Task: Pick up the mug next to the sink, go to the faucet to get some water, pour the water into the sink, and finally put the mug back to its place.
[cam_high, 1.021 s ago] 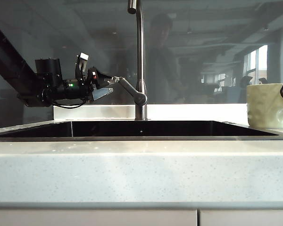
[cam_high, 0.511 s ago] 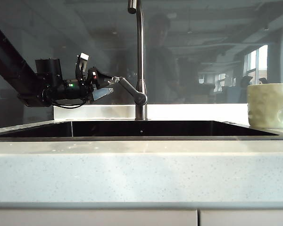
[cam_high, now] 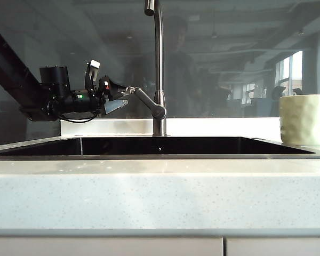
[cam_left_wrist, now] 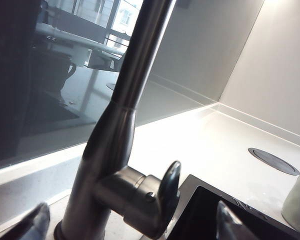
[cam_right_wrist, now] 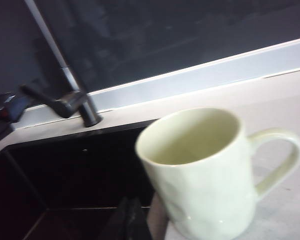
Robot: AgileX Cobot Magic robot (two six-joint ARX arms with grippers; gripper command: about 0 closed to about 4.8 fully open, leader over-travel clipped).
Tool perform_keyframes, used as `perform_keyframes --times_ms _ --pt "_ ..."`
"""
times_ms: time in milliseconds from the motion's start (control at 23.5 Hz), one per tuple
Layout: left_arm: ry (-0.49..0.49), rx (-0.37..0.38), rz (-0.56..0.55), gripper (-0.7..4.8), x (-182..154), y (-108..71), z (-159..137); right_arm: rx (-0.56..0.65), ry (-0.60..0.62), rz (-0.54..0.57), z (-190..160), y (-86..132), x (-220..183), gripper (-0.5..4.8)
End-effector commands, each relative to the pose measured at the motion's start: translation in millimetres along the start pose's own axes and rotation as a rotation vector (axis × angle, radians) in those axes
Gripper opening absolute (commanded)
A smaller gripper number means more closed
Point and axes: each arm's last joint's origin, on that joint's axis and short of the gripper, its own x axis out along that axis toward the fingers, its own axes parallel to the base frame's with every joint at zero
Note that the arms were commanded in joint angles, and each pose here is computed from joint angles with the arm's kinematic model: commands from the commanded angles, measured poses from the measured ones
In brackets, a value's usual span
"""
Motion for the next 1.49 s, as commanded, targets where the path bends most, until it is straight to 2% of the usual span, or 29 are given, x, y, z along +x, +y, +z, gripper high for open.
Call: perform_keyframes --times_ms 43,511,723,1106,1276,1489 --pt "-0.012 0.021 -0.005 4.26 0 -2.0 6 -0.002 -0.013 0.026 2 1 0 -0.05" --pt "-0.012 0.021 -0.004 4.26 0 -2.0 6 -0.005 -0.033 -0.013 4 1 -1 -0.06" --pt "-0.012 0.021 -0.004 4.26 0 -2.0 6 -0.019 -0.021 -0.004 15 11 -16 -0.06" --pt "-0.011 0.021 -0.005 4.26 0 -1.9 6 -0.098 0.068 -0.343 15 21 -64 -0.06" --pt "-0.011 0.021 -0.005 4.26 0 -1.9 6 -0.121 -0.004 -0.418 -1 24 -77 -0.06" --pt "-0.012 0.021 -0.005 4.26 0 -2.0 6 -0.129 0.003 -0.407 -24 21 -84 -0.06"
